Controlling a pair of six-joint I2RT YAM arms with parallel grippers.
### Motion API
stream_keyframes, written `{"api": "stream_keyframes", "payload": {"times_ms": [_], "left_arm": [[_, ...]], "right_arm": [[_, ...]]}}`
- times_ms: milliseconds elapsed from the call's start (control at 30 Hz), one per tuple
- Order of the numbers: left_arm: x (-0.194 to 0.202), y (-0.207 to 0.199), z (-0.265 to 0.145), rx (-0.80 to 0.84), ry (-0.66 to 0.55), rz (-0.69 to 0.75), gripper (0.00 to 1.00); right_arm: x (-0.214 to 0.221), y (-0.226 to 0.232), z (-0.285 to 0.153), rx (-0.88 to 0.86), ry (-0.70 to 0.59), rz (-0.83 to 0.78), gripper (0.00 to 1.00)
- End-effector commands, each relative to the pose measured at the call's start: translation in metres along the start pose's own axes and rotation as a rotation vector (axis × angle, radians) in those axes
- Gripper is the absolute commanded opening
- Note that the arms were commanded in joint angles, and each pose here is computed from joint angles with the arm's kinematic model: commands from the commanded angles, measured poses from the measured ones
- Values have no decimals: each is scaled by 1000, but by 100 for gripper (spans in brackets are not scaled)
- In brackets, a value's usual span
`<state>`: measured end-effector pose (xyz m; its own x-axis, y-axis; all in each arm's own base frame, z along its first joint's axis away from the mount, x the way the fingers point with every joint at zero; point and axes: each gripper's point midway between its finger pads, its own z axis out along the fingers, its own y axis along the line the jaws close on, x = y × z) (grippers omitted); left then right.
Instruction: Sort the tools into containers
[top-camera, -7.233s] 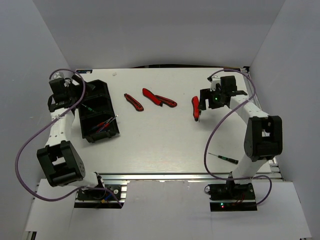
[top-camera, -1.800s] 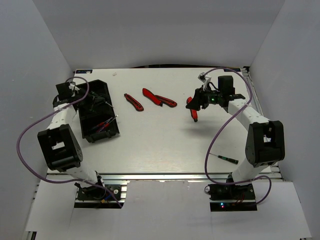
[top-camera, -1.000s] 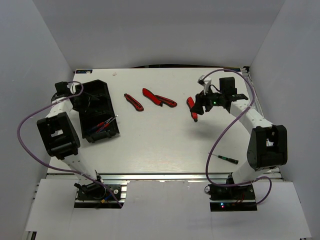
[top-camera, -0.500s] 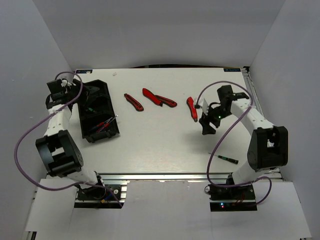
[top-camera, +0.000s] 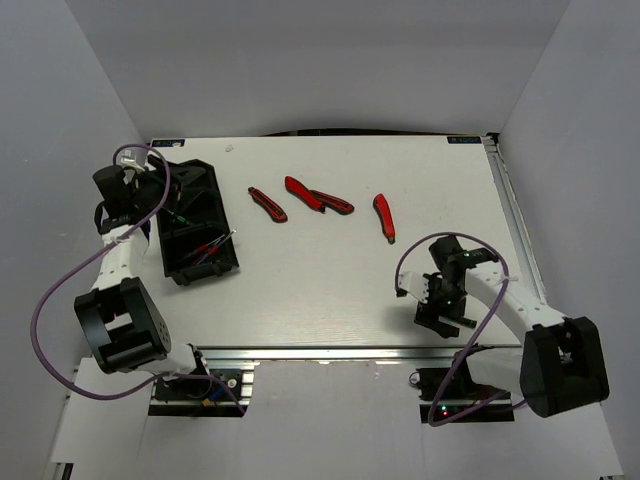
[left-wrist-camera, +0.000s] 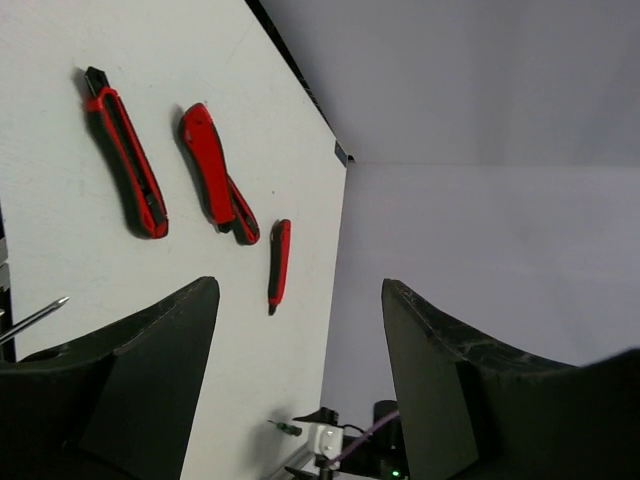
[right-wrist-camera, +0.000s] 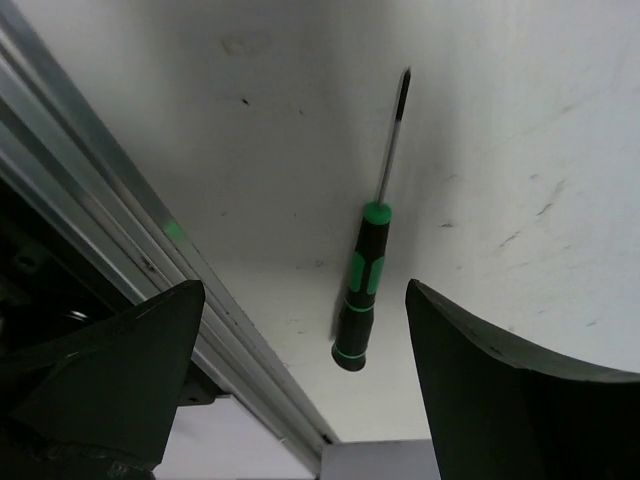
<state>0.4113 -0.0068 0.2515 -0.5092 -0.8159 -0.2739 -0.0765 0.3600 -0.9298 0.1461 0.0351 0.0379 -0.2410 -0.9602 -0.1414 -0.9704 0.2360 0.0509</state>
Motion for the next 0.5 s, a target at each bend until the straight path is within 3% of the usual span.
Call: {"api": "stream_keyframes", "payload": {"times_ms": [0,300,467], "left_arm": [[-6,-29,-4,71,1,46,77],[-2,-42,-4,95,21,72,77],[6,-44,-4,101,39,89,77]], "right_arm": [[17,-21,9,111,105,78,88],[23,-21,33,100,136,114,72],[21,-14,44,60,111,106,44]]}}
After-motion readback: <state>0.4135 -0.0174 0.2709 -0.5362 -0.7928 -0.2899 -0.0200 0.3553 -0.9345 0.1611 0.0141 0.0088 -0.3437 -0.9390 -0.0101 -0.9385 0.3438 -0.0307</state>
